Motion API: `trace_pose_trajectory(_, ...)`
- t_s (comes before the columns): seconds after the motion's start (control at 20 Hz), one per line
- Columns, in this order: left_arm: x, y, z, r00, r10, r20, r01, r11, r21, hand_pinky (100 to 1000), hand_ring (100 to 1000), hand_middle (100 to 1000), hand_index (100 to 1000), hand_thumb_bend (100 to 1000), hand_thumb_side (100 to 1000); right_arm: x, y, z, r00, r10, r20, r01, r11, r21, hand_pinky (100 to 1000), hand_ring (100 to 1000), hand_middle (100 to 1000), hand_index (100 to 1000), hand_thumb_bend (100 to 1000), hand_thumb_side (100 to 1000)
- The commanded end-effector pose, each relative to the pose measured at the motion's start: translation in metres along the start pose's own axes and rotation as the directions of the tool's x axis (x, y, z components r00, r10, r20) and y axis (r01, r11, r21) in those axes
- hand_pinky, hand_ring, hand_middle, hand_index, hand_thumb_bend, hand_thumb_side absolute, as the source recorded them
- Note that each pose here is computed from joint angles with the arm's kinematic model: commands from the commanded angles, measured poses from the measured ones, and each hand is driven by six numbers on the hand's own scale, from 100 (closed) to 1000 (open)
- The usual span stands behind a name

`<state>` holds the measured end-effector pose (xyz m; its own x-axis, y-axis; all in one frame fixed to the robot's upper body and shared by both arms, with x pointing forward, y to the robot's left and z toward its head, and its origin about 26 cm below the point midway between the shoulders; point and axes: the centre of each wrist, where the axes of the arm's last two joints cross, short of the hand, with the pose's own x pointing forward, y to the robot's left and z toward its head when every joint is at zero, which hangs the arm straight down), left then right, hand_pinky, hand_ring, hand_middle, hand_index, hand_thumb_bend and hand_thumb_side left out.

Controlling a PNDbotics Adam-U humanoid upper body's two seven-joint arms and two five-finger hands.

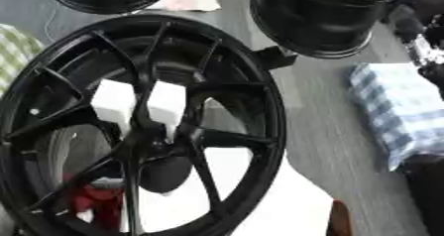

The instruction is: Pull the pin out of the wheel hub.

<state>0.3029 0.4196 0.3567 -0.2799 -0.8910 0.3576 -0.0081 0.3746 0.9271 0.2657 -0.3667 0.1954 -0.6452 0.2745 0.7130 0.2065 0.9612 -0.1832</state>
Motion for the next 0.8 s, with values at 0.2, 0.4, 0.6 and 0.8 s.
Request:
trace_pose_trajectory(0.2,0.040,0.008,0.010,0.898,0.216,0.382,-0.293,0.943,0.156,875,661,505,767,100,643,0.009,-0.005,-0.006,0.999,0.020,0.040,-0.020,1.000,0.000,631,625,530,675,314,182)
trace_pose_trajectory(0.4,0.062,-0.016,0.018,0.759,0.316,0.569,-0.489,0.854,0.178,866,652,497,759,100,622,0.011,-0.007,-0.008,0.998,0.026,0.059,-0.025,1.000,-0.014,633,626,532,676,322,175)
trace_pose_trajectory(0.6,0.051,-0.047,0.019,0.695,0.347,0.630,-0.583,0.784,0.211,859,640,492,750,100,635,0.011,-0.009,-0.008,0.997,0.033,0.071,-0.032,0.999,-0.023,634,627,532,677,325,174)
trace_pose_trajectory(0.8,0.039,-0.076,0.019,0.657,0.378,0.653,-0.627,0.755,0.194,857,625,478,739,100,642,0.011,-0.010,-0.007,0.996,0.037,0.076,-0.035,0.999,-0.031,634,626,532,676,333,180)
